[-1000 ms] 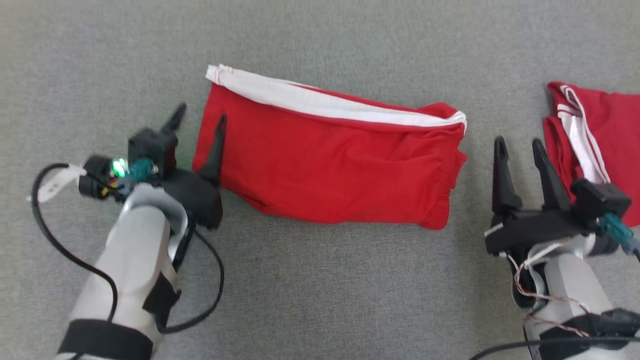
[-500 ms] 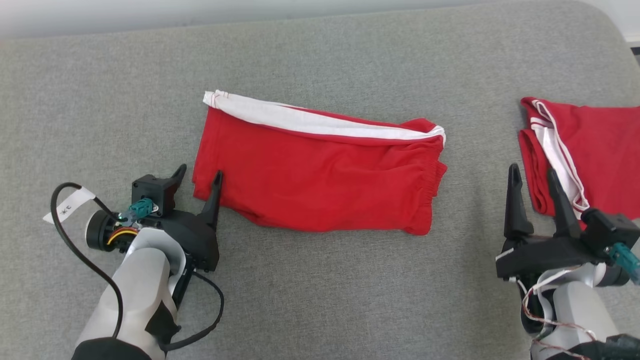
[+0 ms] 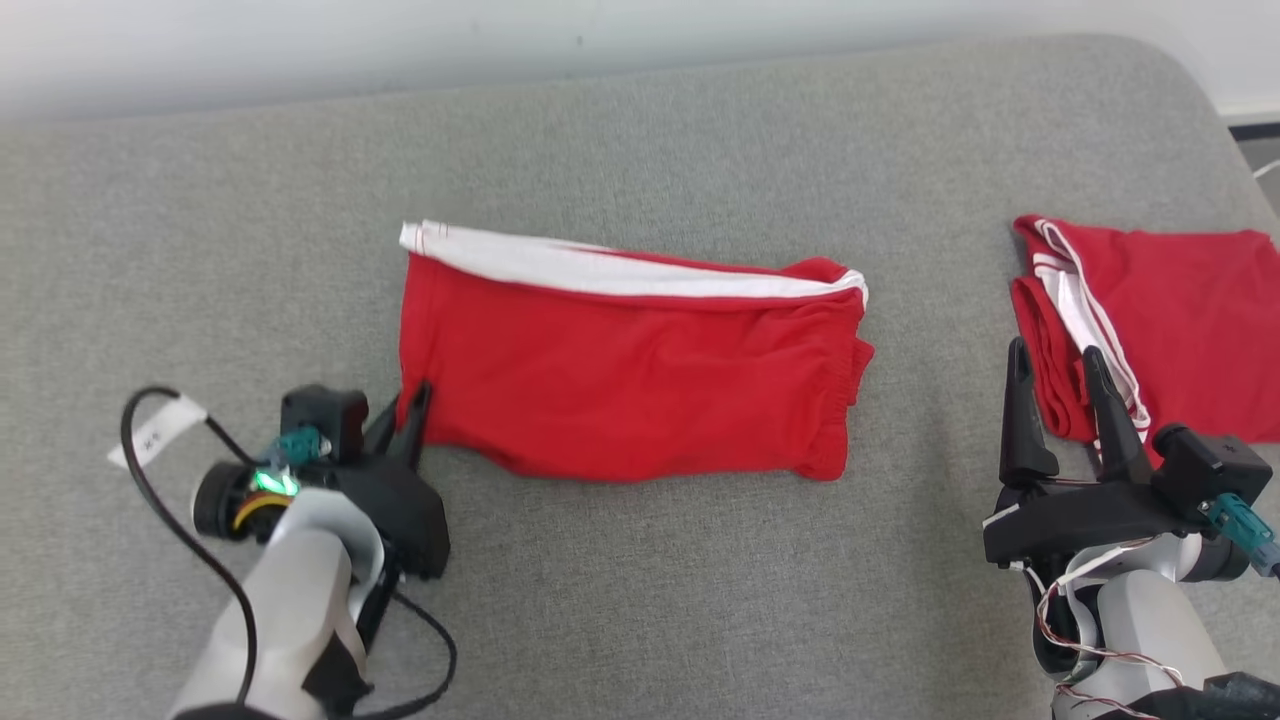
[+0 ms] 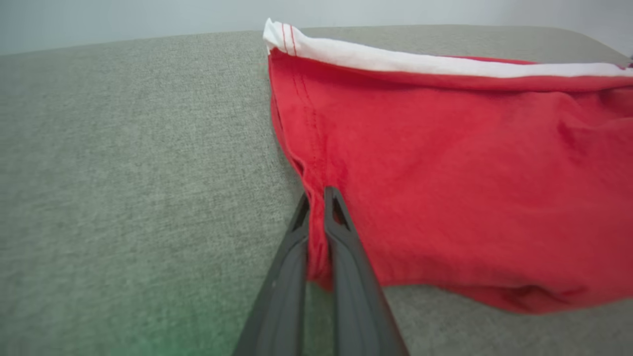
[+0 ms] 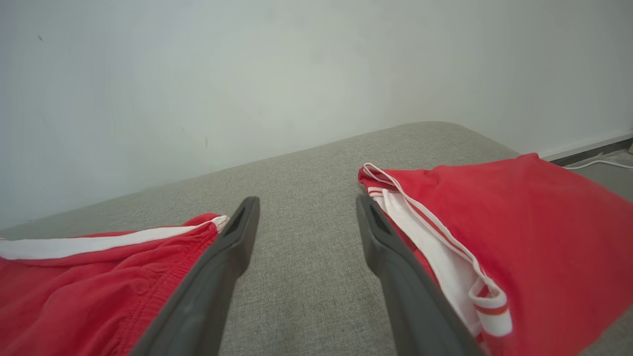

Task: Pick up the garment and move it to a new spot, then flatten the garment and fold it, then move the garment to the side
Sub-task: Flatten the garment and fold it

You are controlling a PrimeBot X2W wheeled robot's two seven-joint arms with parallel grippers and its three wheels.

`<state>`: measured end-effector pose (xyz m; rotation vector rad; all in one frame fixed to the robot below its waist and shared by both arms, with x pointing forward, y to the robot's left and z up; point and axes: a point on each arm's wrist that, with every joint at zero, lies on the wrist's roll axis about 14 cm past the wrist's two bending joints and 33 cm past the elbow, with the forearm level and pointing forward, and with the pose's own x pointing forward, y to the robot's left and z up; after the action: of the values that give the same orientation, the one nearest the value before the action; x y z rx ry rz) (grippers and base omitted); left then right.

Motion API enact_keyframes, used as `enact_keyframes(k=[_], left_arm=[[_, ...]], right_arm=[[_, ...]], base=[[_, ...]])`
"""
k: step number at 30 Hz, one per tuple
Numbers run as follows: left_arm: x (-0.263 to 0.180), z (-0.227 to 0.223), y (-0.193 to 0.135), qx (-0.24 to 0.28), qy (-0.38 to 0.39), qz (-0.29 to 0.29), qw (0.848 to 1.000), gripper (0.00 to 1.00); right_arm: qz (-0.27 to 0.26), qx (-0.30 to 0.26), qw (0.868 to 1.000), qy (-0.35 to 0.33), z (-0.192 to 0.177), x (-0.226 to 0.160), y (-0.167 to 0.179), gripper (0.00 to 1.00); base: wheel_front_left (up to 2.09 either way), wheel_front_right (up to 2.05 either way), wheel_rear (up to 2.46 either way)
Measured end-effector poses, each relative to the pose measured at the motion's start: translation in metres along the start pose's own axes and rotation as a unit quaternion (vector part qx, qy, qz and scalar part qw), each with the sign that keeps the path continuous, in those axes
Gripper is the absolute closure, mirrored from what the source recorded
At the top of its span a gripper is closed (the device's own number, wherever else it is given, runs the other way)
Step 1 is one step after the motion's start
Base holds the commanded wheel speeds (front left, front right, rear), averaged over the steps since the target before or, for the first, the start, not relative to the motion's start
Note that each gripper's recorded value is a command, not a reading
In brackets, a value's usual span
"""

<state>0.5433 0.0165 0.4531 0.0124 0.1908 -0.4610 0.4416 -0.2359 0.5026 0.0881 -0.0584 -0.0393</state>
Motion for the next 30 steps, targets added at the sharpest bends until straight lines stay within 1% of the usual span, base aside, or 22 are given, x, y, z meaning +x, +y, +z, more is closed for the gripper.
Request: enact_keyframes(k=[8,12,16,20,21,22,23,30], left_arm=[[-0.034,-0.005,0.002,-0.023,-0.007,0.029,0.999,1.0],[-0.053,-0.005,0.005,-0.035,-0.015,0.046,0.998,1.0],[-0.074,-0.016,0.008,-0.046,-0.008,0.063,0.997,1.0],[-0.086,-0.014,0.015,-0.045,-0.015,0.083,0.995,1.0],[-0.087,-0.009,0.018,-0.044,-0.023,0.089,0.995,0.65],[-0.089,-0.003,0.02,-0.044,-0.032,0.093,0.994,0.11],[-0.09,0.0,0.022,-0.041,-0.037,0.098,0.994,0.0],[-0.11,0.013,0.037,-0.033,-0.072,0.129,0.989,0.0]], right_arm=[[0.014,0.005,1.0,-0.008,0.009,-0.01,0.011,0.0],[0.026,0.014,1.0,0.003,0.003,-0.019,0.021,0.0],[0.042,0.017,0.999,0.003,0.003,-0.021,0.034,0.0],[0.057,0.02,0.998,0.005,0.002,-0.021,0.044,0.0],[0.059,0.02,0.998,0.004,0.003,-0.02,0.046,0.0],[0.062,0.021,0.998,0.004,0.003,-0.019,0.048,0.0],[0.066,0.022,0.998,0.004,0.003,-0.019,0.05,0.0],[0.087,0.032,0.996,0.013,-0.003,-0.017,0.067,0.0]], base=[[0.0,0.0,0.0],[0.0,0.0,0.0],[0.0,0.0,0.0],[0.0,0.0,0.0],[0.0,0.0,0.0],[0.0,0.0,0.0],[0.0,0.0,0.0],[0.0,0.0,0.0]])
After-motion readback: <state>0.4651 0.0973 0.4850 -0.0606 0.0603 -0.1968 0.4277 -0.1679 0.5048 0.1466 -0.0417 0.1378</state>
